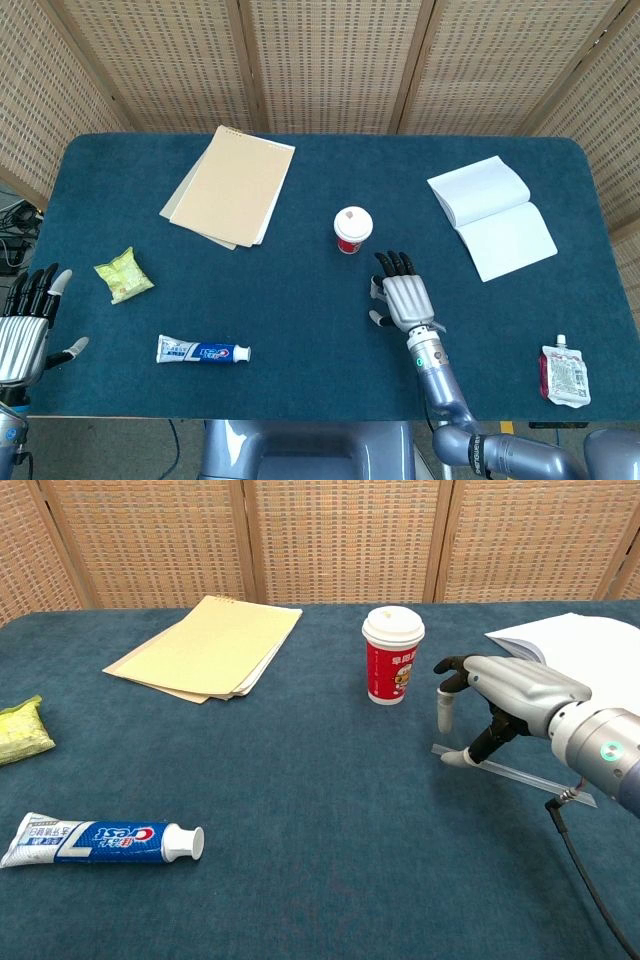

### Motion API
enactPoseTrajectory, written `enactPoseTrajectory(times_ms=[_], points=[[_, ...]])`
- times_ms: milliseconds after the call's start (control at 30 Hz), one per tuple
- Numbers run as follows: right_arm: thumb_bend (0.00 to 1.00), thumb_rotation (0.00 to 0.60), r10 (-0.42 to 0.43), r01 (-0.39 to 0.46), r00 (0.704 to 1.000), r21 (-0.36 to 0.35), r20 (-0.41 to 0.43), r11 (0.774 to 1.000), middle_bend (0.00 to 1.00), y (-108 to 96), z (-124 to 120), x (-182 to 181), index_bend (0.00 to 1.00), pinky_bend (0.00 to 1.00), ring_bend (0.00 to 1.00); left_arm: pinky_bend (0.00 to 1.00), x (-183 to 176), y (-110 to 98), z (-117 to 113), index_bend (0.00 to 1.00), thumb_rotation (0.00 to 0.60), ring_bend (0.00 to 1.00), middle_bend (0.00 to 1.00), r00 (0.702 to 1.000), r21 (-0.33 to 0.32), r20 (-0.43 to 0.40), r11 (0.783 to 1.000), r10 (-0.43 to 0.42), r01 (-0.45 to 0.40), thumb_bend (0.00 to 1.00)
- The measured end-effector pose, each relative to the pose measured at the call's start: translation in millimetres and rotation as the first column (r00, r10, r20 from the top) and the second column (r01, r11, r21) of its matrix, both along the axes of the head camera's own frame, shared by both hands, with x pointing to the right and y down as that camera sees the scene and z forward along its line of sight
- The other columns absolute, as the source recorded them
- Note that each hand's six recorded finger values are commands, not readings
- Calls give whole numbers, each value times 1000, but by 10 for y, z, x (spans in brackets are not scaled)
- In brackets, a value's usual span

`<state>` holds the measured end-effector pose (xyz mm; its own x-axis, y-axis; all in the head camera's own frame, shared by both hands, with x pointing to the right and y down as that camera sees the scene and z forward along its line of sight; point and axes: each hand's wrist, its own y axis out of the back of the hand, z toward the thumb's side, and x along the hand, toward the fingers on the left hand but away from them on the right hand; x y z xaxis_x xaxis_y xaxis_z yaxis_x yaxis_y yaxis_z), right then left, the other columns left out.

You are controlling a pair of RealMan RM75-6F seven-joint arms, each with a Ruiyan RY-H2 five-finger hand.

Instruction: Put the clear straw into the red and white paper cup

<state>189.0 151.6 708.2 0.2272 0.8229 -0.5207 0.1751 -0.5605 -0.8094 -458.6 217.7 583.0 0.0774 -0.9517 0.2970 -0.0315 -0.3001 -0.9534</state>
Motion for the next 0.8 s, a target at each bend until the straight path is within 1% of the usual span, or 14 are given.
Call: enactPoseTrajectory(times_ms=[133,267,800], points=[[416,600,9,-9,1000,-24,-12,1000,144,6,84,33,531,0,0,0,-2,-3,13,0,600,0,0,1000,-4,1,1000,-1,1,74],[417,600,11,-12,1000,-34,-15,999,134,3,113,38,514,0,0,0,3,-4,16,0,600,0,0,1000,-6,1,1000,0,0,74],[441,600,29,-32,998,-56,-49,998,136,-83,256,139,520,0,0,0,8,-13,43,0,600,0,0,1000,-15,1,1000,0,0,74]])
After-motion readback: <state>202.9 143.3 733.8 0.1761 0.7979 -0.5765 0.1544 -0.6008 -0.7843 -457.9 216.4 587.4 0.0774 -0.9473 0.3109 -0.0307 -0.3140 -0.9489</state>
